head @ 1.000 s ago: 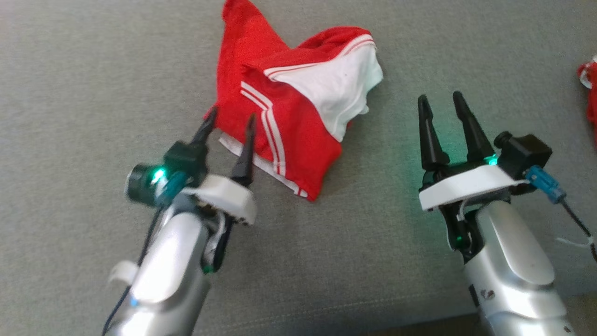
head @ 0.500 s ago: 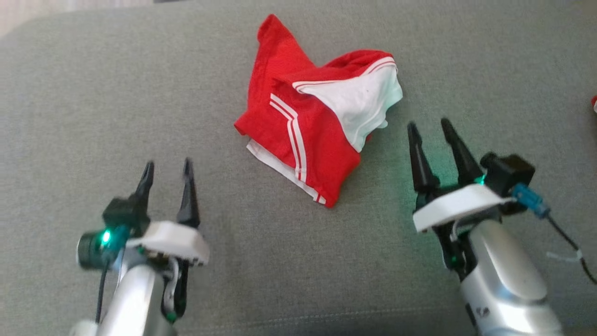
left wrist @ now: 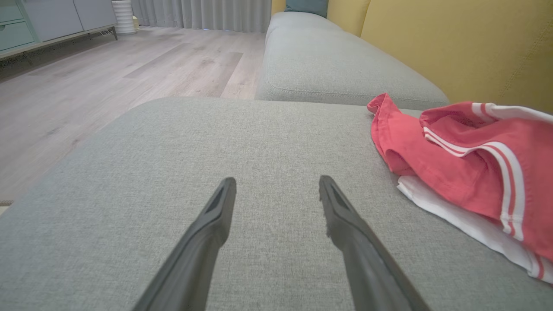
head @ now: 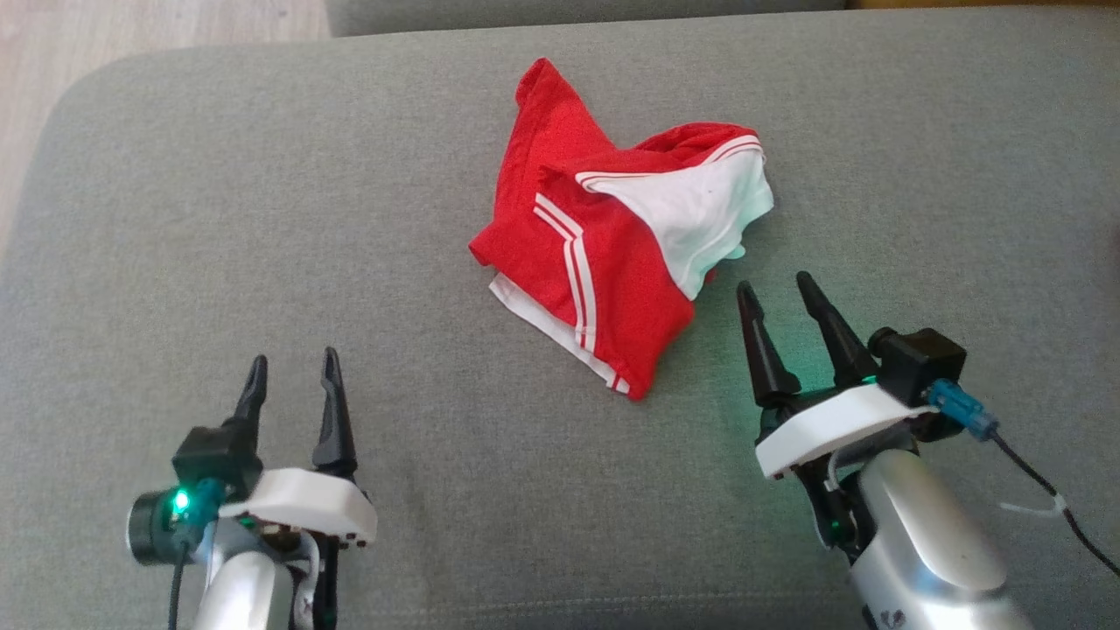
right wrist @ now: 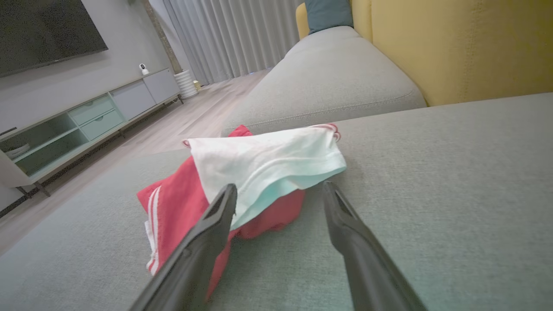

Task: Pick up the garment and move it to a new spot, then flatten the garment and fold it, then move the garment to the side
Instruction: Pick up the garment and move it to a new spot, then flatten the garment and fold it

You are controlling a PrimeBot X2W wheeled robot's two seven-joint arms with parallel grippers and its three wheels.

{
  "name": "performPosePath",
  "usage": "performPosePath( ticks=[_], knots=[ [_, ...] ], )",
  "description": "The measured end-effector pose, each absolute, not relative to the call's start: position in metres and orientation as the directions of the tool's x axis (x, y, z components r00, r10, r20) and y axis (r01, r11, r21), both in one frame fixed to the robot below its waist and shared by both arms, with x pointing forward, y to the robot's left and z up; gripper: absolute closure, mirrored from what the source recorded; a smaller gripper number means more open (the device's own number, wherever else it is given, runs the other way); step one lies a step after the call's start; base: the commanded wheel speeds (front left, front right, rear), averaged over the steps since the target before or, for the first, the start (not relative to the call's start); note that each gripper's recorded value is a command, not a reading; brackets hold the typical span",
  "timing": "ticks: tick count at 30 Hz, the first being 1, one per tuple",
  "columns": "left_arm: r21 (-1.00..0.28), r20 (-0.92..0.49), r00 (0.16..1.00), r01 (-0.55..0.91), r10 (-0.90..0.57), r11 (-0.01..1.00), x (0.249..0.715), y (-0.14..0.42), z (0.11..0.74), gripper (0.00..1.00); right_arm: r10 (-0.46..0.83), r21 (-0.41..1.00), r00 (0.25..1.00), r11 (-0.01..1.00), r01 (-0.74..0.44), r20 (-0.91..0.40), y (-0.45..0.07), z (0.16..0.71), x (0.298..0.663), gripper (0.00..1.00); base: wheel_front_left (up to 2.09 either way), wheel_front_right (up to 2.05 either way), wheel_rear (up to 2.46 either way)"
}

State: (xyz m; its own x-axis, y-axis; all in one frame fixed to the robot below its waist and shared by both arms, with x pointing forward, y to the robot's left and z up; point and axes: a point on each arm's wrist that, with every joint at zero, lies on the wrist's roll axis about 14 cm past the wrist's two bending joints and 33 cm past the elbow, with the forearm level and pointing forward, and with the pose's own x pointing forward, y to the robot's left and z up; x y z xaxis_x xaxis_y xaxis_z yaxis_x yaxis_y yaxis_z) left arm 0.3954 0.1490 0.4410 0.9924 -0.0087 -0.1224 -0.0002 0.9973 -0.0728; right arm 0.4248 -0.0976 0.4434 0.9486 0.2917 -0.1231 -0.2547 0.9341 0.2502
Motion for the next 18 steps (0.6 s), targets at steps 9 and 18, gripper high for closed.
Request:
performPosePath(
  ticks=[9,18],
  knots=[
    [-0.093,-0.139,0.99,-0.013,0.0,0.996,0.389,0.151,0.437,0.0,0.378,0.25,0.913,0.909,-0.334,-0.154,-0.067,0.432,0.426,0.0,0.0,0.0,0.0],
    [-0.098,-0.152,0.987,-0.067,0.051,0.993,0.384,0.167,0.434,0.0,0.42,0.219,0.892,0.898,-0.382,-0.168,-0.049,0.427,0.452,0.0,0.0,0.0,0.0]
  ],
)
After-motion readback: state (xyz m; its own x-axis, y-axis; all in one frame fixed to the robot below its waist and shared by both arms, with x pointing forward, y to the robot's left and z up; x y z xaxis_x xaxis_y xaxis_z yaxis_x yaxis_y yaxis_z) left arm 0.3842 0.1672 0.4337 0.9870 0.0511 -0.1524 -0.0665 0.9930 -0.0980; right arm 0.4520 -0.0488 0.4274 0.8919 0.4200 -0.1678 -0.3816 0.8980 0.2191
